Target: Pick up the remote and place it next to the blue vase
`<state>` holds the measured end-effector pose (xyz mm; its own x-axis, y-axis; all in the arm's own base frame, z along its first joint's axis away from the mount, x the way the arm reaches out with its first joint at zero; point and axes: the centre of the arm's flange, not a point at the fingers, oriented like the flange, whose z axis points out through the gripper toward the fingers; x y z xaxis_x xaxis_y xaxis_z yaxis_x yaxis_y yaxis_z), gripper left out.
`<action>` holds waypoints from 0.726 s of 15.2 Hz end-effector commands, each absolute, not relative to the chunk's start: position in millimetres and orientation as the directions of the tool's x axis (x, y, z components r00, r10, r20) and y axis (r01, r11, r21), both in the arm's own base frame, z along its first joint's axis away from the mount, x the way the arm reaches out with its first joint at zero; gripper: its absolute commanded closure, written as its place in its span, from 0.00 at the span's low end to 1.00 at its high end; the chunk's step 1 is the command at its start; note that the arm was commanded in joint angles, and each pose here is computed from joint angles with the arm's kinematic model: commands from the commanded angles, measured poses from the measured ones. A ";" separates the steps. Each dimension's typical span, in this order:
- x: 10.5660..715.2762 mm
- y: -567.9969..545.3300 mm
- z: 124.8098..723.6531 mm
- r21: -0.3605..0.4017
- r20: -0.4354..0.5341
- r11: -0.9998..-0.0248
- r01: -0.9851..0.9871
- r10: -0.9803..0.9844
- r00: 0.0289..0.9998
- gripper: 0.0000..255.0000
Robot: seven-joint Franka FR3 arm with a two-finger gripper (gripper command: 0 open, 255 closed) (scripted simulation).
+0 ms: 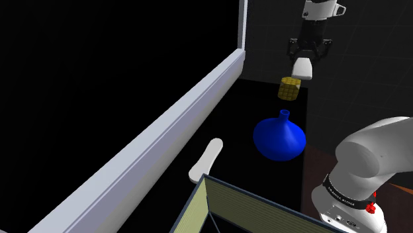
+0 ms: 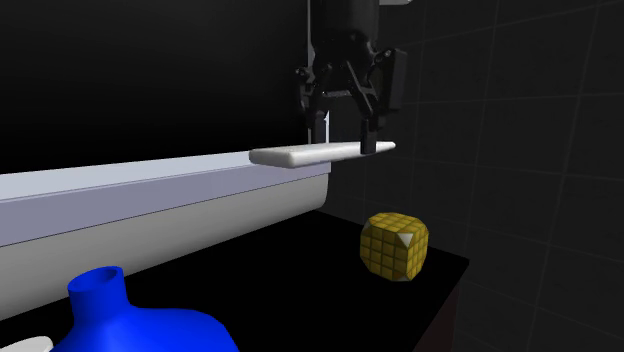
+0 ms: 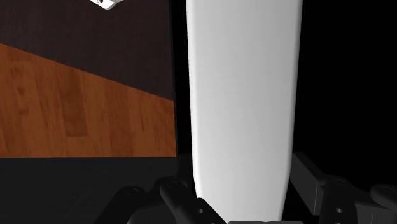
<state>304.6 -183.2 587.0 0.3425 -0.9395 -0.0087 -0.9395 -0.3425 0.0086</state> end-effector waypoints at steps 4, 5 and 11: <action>291.2 -178.9 569.6 0.008 -0.008 -0.343 -0.939 -0.939 0.343 1.00; 291.2 -178.9 564.4 0.008 -0.008 -0.343 -0.939 -0.939 0.343 1.00; 291.2 -178.9 532.7 0.008 -0.008 -0.343 -0.939 -0.939 0.343 1.00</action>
